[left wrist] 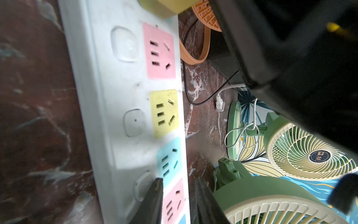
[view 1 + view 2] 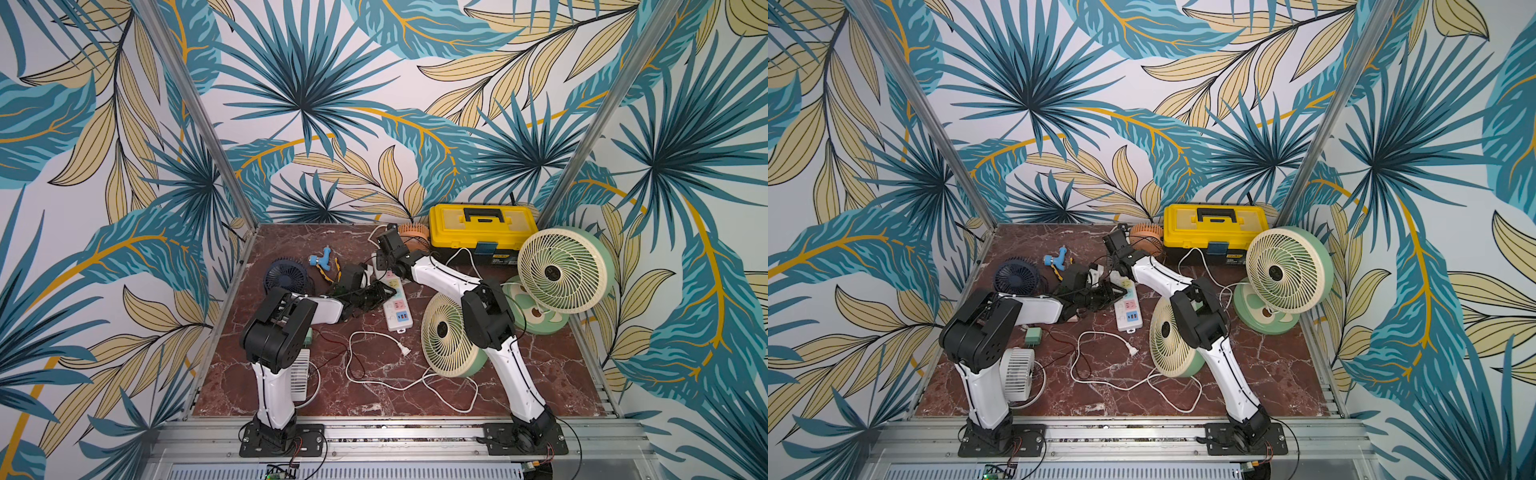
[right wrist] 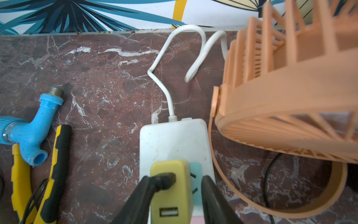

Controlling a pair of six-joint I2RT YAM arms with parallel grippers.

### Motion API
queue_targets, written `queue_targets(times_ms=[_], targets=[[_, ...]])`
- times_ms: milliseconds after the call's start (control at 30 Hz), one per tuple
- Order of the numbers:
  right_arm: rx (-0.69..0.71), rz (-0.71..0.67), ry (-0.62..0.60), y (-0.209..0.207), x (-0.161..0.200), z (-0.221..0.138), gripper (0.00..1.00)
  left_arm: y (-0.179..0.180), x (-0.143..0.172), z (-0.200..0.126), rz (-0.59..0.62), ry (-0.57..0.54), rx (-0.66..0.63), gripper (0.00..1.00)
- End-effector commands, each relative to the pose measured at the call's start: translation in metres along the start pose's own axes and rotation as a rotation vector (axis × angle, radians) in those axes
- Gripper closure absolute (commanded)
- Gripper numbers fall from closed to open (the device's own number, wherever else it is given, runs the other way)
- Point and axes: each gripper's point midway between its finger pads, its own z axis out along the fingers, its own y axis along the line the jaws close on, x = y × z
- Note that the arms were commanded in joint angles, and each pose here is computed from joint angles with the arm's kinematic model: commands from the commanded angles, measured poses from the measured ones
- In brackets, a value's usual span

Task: Unplug the desk fan from the power strip
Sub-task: Remove the plug from the socket.

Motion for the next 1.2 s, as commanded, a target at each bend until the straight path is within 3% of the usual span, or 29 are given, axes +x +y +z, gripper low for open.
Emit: queue_targets(times_ms=[0, 400, 600, 767, 1033, 1167], targets=[[0.024, -0.027, 0.041, -0.005, 0.014, 0.009, 0.59, 0.031, 0.016, 0.004, -0.046, 0.035, -0.086, 0.67], [0.057, -0.087, 0.017, -0.002, 0.008, -0.002, 0.83, 0.046, 0.018, 0.003, -0.068, 0.042, -0.161, 0.67], [0.065, -0.101, 0.004, 0.003, 0.004, -0.015, 0.84, 0.052, 0.018, 0.005, -0.076, 0.042, -0.187, 0.67], [0.020, -0.001, -0.009, -0.005, -0.004, -0.020, 0.85, 0.055, 0.018, 0.004, -0.073, 0.040, -0.203, 0.67], [0.099, -0.085, -0.037, 0.005, -0.009, -0.035, 0.86, 0.059, 0.017, 0.002, -0.060, 0.035, -0.232, 0.67], [0.060, -0.060, -0.019, 0.006, -0.002, -0.034, 0.87, 0.061, 0.017, 0.001, -0.056, 0.032, -0.248, 0.67]])
